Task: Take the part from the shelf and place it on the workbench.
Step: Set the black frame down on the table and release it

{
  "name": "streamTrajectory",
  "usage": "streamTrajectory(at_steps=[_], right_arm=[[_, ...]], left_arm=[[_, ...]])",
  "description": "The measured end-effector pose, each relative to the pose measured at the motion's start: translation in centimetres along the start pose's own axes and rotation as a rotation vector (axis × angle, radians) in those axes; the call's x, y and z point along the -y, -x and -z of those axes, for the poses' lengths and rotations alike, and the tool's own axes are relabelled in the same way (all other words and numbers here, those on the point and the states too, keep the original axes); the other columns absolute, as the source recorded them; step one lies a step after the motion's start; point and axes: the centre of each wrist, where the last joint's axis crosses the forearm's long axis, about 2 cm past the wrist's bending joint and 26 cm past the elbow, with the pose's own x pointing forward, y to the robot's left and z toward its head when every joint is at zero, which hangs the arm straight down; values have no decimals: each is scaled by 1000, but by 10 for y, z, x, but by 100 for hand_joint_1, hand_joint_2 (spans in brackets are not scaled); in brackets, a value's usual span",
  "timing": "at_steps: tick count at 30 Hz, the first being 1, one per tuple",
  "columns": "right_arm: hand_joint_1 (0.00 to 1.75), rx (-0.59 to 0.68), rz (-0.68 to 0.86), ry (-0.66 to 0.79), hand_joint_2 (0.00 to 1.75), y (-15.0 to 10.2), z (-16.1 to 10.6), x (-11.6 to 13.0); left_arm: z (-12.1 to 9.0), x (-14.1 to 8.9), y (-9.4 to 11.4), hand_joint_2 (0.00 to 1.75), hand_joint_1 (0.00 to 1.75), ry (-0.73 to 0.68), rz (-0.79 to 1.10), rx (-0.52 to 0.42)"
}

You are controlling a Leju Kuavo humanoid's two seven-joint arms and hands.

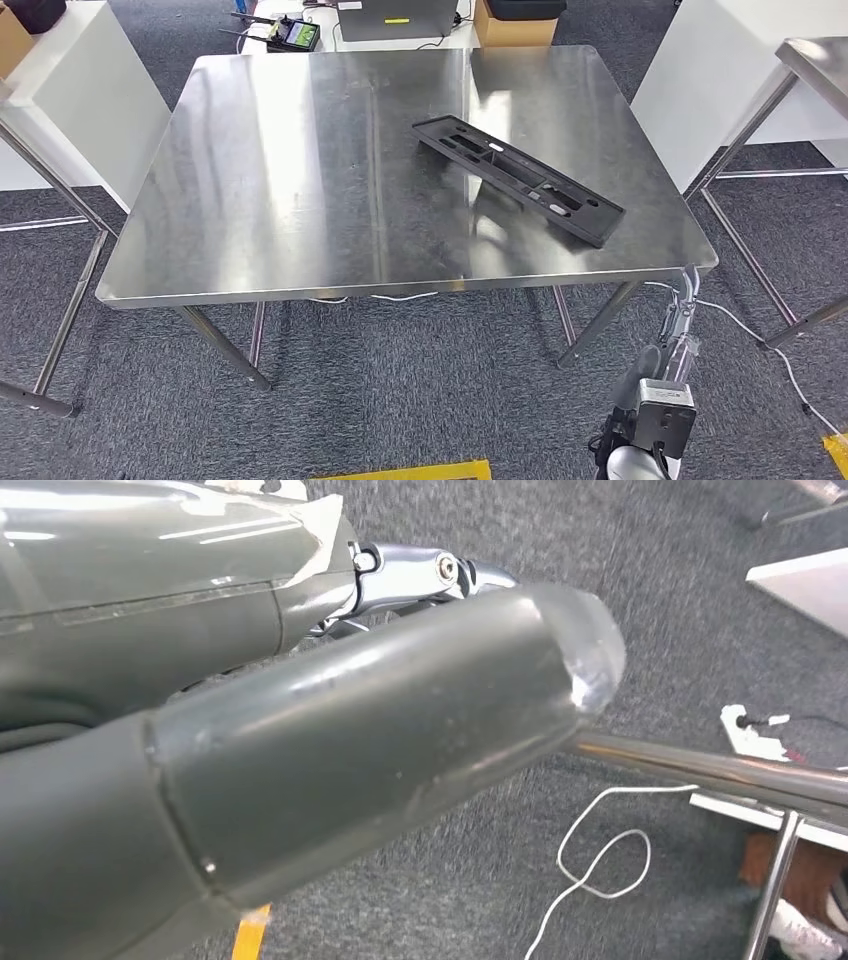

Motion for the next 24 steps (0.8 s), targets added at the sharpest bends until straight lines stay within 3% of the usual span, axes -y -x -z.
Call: streamTrajectory(at_steps=[18,24], right_arm=[[0,-62,-12,-8,0,3,-14,5],[0,-141,-40,8,0,11,-19,10]], left_arm=[[-2,0,-2,0,0,10,7,5],[-3,0,-2,0,0,4,6,-1]])
